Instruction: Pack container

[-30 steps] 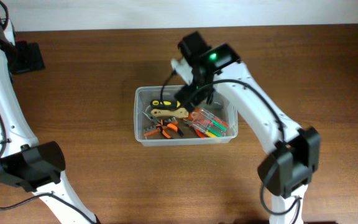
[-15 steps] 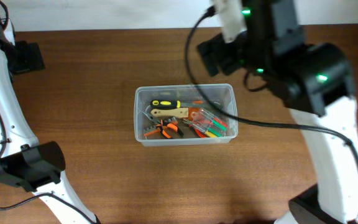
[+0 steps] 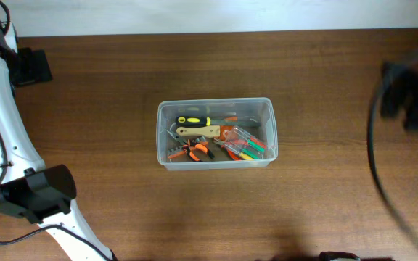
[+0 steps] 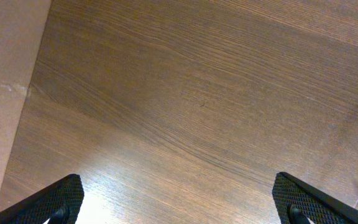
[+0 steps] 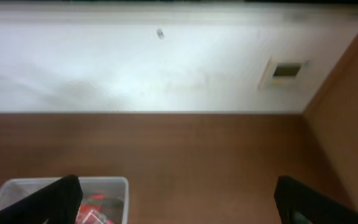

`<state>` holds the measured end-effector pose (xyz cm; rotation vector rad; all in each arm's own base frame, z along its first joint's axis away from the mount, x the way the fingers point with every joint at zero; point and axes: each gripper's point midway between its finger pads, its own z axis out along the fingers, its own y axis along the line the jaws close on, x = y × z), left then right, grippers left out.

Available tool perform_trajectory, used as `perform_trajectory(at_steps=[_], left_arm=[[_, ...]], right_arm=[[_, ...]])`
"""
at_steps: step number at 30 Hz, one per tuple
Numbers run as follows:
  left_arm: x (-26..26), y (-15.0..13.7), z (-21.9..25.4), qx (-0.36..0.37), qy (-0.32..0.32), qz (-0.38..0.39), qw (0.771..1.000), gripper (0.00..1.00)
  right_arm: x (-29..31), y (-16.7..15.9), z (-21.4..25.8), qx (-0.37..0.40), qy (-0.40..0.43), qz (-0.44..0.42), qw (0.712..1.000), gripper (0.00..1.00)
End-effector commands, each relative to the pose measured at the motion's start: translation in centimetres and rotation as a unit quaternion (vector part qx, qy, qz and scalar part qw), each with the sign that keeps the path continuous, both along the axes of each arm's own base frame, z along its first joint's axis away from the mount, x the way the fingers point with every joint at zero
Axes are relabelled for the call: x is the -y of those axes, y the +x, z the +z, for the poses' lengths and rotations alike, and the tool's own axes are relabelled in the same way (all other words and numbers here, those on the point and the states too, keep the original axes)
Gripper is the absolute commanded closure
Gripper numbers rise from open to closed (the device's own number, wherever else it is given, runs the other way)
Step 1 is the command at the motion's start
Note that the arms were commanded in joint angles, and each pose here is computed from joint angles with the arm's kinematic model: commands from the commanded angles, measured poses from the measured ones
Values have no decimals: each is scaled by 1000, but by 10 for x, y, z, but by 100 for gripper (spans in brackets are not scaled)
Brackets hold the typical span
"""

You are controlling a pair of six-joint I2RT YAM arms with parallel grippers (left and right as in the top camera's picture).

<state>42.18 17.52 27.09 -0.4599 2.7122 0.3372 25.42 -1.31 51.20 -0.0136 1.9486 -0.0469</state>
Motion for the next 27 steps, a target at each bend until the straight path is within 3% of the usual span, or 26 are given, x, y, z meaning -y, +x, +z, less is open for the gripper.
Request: perform_trajectory(at_steps=[1, 7, 17, 27], left_arm=[[-2, -2, 2, 5, -2, 10, 1000, 1], [-2, -2, 2, 5, -2, 10, 1000, 1], [-2, -2, 2, 5, -2, 10, 1000, 1], [-2, -2, 2, 5, -2, 10, 1000, 1]], right_arm=[[-14, -34, -15, 11, 0, 38, 999, 1], [-18, -67, -102, 19, 37, 24, 999, 1], [-19, -64, -295, 4, 65, 18, 998, 1], [-8, -51, -374, -20, 57, -11, 998, 1]])
